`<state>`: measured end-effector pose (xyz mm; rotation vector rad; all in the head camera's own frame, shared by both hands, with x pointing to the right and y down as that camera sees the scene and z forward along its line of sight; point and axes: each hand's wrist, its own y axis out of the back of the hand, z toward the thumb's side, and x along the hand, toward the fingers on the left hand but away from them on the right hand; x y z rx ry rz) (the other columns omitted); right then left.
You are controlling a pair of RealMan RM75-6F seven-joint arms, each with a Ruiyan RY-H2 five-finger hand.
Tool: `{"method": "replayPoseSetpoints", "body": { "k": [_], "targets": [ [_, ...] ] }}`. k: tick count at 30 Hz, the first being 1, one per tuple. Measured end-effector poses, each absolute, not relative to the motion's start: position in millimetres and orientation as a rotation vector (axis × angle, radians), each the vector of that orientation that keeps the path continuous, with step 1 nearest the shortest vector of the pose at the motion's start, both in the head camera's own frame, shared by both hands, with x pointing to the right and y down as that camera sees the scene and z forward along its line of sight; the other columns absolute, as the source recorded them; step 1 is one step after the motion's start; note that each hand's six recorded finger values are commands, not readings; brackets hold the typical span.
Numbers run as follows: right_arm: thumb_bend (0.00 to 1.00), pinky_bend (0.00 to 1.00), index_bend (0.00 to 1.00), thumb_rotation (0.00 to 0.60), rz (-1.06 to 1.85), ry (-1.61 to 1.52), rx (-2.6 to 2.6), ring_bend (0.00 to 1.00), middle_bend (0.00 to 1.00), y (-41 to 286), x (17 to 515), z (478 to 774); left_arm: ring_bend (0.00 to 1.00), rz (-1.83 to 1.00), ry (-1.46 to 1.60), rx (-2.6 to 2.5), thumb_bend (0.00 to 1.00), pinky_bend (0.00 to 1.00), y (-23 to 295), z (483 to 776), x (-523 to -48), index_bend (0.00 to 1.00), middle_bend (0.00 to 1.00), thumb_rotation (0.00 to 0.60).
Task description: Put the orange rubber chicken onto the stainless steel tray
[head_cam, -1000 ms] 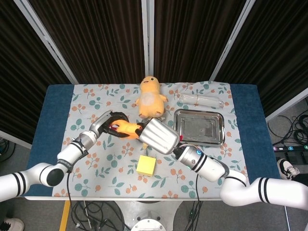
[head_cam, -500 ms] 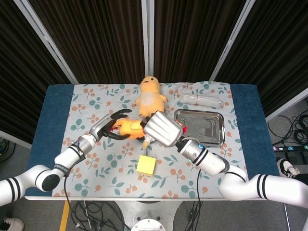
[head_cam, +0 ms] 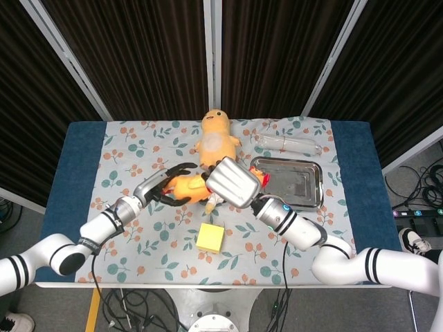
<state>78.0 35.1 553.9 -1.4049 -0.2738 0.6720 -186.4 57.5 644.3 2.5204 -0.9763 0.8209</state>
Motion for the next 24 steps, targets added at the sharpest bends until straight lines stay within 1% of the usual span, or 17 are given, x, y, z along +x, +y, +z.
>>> {"method": "replayPoseSetpoints", "body": {
  "k": [1, 4, 5, 6, 8, 10, 12, 14, 17, 20, 24],
  "targets": [
    [0.21, 1.00, 0.98, 0.600, 0.670, -0.274, -1.406, 0.75, 0.78, 35, 78, 554, 0.11, 0.824, -0.969, 2.524, 0.31, 0.29, 58, 645, -186, 0.19, 0.15, 0.600],
    [0.21, 1.00, 0.98, 0.600, 0.667, -0.276, -1.409, 0.75, 0.78, 36, 77, 554, 0.19, 0.829, -0.979, 2.523, 0.30, 0.33, 55, 647, -188, 0.31, 0.26, 0.600],
    [0.21, 1.00, 0.98, 0.600, 0.667, -0.276, -1.409, 0.75, 0.78, 36, 77, 554, 0.25, 0.825, -0.982, 2.517, 0.31, 0.37, 55, 648, -188, 0.37, 0.31, 0.600],
    [0.21, 1.00, 0.98, 0.600, 0.668, -0.276, -1.410, 0.75, 0.78, 36, 77, 555, 0.28, 0.823, -0.983, 2.511, 0.31, 0.40, 54, 648, -188, 0.40, 0.35, 0.600],
    [0.21, 1.00, 0.98, 0.600, 0.668, -0.276, -1.410, 0.75, 0.78, 35, 77, 555, 0.39, 0.826, -0.990, 2.503, 0.33, 0.47, 53, 650, -189, 0.50, 0.46, 0.600],
    [0.21, 1.00, 0.98, 0.600, 0.668, -0.279, -1.414, 0.75, 0.78, 35, 77, 555, 0.47, 0.837, -0.986, 2.503, 0.36, 0.55, 53, 652, -189, 0.57, 0.54, 0.600],
    [0.21, 1.00, 0.98, 0.600, 0.668, -0.282, -1.417, 0.75, 0.78, 35, 77, 554, 0.55, 0.841, -0.989, 2.500, 0.41, 0.64, 54, 654, -189, 0.63, 0.62, 0.600],
    [0.21, 1.00, 0.98, 0.600, 0.669, -0.282, -1.421, 0.75, 0.78, 36, 78, 555, 0.65, 0.839, -1.000, 2.491, 0.50, 0.78, 54, 656, -190, 0.70, 0.71, 0.600],
    [0.21, 1.00, 0.98, 0.600, 0.669, -0.278, -1.425, 0.75, 0.78, 37, 79, 556, 0.75, 0.836, -1.024, 2.477, 0.57, 0.92, 53, 659, -191, 0.77, 0.79, 0.600],
    [0.21, 1.00, 0.98, 0.600, 0.665, -0.279, -1.431, 0.75, 0.78, 38, 79, 555, 0.81, 0.835, -1.053, 2.459, 0.61, 0.97, 51, 662, -194, 0.83, 0.85, 0.600],
    [0.21, 1.00, 0.98, 0.600, 0.656, -0.279, -1.444, 0.75, 0.78, 42, 78, 554, 0.85, 0.850, -1.083, 2.439, 0.66, 0.99, 49, 667, -197, 0.86, 0.90, 0.600]
  ]
}}
